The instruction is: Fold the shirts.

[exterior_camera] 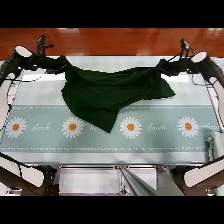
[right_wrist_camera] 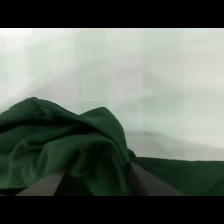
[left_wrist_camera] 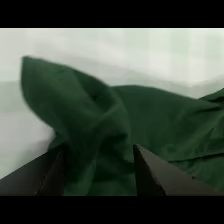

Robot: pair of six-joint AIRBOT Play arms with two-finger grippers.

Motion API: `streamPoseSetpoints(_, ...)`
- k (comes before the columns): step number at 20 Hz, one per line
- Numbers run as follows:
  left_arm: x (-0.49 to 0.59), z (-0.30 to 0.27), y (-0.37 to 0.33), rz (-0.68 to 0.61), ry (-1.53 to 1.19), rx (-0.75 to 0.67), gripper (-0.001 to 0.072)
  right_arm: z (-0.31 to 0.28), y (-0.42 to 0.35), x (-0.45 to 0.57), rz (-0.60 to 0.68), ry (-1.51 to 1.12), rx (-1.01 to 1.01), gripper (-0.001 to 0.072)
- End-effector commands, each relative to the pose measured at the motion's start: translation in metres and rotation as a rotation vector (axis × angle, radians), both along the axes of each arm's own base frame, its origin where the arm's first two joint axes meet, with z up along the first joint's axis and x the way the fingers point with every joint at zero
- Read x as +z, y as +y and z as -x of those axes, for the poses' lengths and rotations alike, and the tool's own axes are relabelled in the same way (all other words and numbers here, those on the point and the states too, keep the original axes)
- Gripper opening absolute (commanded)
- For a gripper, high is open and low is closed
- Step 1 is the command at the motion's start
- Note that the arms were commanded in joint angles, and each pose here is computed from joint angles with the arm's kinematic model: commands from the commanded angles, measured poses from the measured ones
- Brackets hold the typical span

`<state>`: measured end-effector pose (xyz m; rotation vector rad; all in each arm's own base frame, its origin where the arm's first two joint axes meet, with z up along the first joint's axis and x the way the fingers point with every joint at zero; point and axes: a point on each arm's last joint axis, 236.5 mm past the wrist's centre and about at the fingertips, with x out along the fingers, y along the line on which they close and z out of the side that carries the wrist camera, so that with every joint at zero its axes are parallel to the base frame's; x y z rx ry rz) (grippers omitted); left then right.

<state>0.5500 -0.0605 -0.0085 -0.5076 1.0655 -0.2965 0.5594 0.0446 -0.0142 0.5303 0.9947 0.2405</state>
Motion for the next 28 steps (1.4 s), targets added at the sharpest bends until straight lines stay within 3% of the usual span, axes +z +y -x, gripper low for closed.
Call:
streamPoseSetpoints(1,0.018,0.037,0.054,-0.036,0.152,0.054,0.0506,0.028,-0.036,0.053,-0.04,0.058,0.031,0.0414)
streamPoseSetpoints(5,0.063,0.092,0.092,-0.062,0.118,0.092,0.0506,0.11,-0.098,0.071,0.005,0.207,0.02,0.0412)
streamPoseSetpoints(11,-0.031,0.242,0.021,0.06,0.319,0.124,0.0504,0.191,-0.058,0.004,-0.13,0.194,-0.102,0.0411)
streamPoseSetpoints(15,-0.049,0.245,-0.023,0.296,0.306,0.161,0.0503,0.206,-0.042,0.001,-0.168,0.201,-0.076,0.0411)
streamPoseSetpoints(18,-0.068,0.239,-0.041,0.381,0.392,0.202,0.0503,0.206,-0.042,0.001,-0.167,0.2,-0.077,0.0411)
streamPoseSetpoints(22,-0.096,0.225,-0.045,0.376,0.468,0.276,0.0503,0.206,-0.042,0.001,-0.168,0.202,-0.075,0.0411)
streamPoseSetpoints(26,-0.1,0.209,-0.069,0.328,0.441,0.226,0.0501,0.205,-0.043,0.001,-0.164,0.197,-0.08,0.0411)
streamPoseSetpoints(27,-0.1,0.201,-0.073,0.318,0.428,0.229,0.0429,0.205,-0.043,0.001,-0.164,0.197,-0.08,0.0411)
streamPoseSetpoints(28,-0.097,0.193,-0.078,0.309,0.406,0.219,0.0185,0.205,-0.043,0.001,-0.163,0.198,-0.08,0.0411)
